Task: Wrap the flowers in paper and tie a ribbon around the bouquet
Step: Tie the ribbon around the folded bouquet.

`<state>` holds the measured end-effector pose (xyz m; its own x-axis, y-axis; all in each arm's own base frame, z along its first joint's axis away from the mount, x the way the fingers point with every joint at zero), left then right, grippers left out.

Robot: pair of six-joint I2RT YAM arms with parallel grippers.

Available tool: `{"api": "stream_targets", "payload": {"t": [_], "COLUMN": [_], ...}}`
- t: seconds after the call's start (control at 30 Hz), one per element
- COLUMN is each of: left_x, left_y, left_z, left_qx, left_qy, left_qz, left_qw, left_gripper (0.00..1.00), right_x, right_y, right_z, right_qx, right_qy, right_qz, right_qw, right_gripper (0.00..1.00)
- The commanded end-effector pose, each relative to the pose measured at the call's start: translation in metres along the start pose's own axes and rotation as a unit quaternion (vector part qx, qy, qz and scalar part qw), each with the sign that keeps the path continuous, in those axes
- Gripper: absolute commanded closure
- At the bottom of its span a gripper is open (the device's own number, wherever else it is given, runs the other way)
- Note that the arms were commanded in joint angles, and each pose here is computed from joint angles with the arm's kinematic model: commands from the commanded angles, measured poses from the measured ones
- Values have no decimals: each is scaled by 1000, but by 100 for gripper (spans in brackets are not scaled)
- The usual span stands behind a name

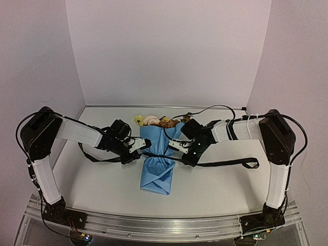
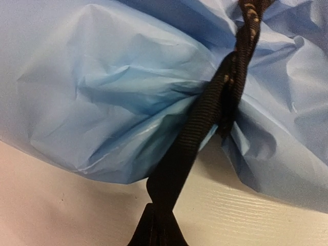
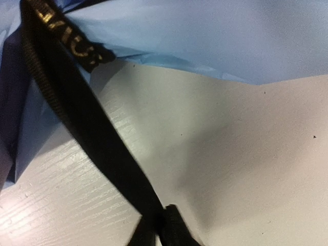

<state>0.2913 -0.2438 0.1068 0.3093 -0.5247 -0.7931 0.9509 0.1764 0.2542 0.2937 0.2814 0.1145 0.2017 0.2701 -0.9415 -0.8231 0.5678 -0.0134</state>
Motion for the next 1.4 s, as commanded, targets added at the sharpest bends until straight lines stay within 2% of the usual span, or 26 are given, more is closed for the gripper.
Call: {"api": "stream_targets", "payload": {"t": [0.0,0.1,0.27,0.5,0.6,0.67,0.87,0.93,1.17,1.27,1.37], "left_x": [-21,-29,-31,-28,-28,-30,-52,-56,-53,-54,-56], "left_y": [15,16,19,1,-6,-13,-25,-28,-34,-30,-29], "left_z": [29,39,40,18,0,-19,-80,-89,-102,-92,-69], "left_qx": [-24,-82,-238,-421,-502,-561,-704,-718,-721,-701,-648], "left_qy": [-39,-46,-22,5,35,58,54,61,82,52,31], "left_qz": [66,91,105,85,114,130,123,126,141,134,129], "left_qw": [997,991,965,903,857,815,697,682,674,699,750], "left_gripper": [100,100,100,100,100,100,100,100,100,100,100], "right_x": [-16,-28,-48,-62,-62,-61,-68,-71,-77,-73,-70], "right_y": [1,1,0,0,-1,0,9,13,21,22,21], "right_z": [-10,-25,-37,-40,-49,-62,-121,-139,-167,-168,-164], "right_qx": [29,61,132,234,288,328,374,385,416,420,417], "right_qy": [37,41,55,87,104,116,132,127,119,127,131], "right_qz": [-16,-42,-73,-92,-93,-86,-120,-125,-123,-118,-112], "right_qw": [999,996,987,964,947,934,910,905,893,891,892], "right_gripper": [100,100,100,100,100,100,100,100,100,100,100]}}
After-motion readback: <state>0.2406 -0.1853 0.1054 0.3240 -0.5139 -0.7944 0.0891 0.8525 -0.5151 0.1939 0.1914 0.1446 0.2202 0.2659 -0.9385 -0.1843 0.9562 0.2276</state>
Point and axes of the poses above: each gripper's point midway between its finger pads, its own x axis out along the fingers, its own y axis along the line the jaws close on, z = x × y, the point moved 10 cm from there along -x, back along the fingers, and after that the axes turned 7 degrees about x, right-handed, at the moved point
